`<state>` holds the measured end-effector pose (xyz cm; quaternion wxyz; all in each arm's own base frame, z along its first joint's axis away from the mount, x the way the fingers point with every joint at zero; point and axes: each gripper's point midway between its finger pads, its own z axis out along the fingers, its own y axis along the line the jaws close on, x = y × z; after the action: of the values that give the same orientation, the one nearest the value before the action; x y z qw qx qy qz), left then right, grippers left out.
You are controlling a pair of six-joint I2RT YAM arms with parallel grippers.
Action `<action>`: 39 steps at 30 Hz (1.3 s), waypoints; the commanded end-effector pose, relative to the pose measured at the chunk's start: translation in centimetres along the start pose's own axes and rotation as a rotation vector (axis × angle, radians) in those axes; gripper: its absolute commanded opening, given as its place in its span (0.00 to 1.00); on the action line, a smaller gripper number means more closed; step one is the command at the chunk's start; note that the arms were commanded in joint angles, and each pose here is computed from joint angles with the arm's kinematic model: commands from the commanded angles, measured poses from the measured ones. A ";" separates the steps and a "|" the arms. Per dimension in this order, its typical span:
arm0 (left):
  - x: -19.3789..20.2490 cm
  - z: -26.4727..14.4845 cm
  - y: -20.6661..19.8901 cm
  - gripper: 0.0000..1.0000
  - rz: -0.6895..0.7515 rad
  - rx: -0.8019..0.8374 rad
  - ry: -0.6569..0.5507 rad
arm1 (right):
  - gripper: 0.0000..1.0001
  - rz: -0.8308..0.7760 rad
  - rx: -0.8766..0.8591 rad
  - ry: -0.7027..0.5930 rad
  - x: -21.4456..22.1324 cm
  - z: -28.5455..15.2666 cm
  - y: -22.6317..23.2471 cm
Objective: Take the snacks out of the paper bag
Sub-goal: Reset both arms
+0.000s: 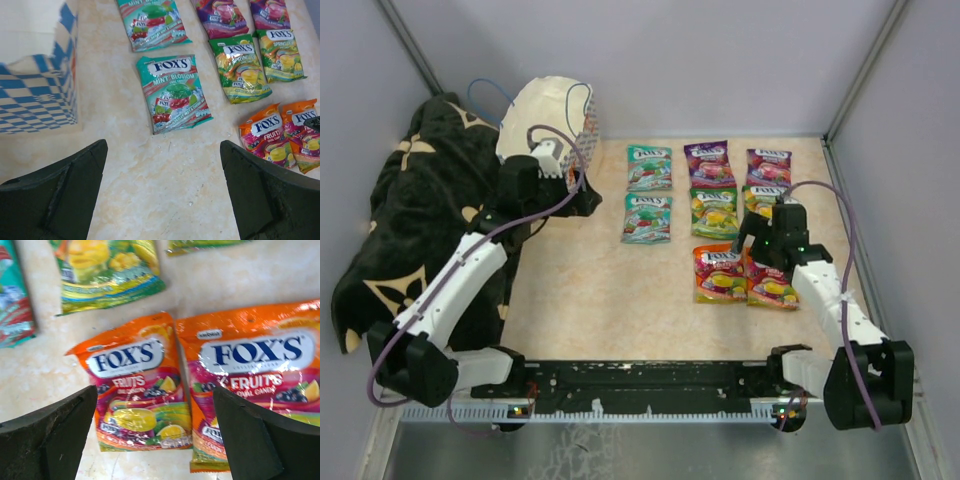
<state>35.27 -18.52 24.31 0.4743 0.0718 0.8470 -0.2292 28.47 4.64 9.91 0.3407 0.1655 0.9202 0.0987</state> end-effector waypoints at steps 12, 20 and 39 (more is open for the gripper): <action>-4.8 -7.2 0.5 1.00 0.130 -0.001 -0.294 | 0.99 -0.043 -0.224 -0.409 -8.8 -6.4 5.0; -4.9 -8.9 0.9 1.00 0.162 -0.028 -0.355 | 0.99 -0.046 -0.226 -0.423 -8.4 -7.0 4.7; -3.8 -9.4 1.9 1.00 0.176 -0.071 -0.344 | 0.99 -0.045 -0.236 -0.420 -7.9 -7.2 4.6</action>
<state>30.75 -12.77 30.89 0.6229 0.0903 0.7564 -0.1779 30.36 5.37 19.91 0.5157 0.1328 0.8316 0.1575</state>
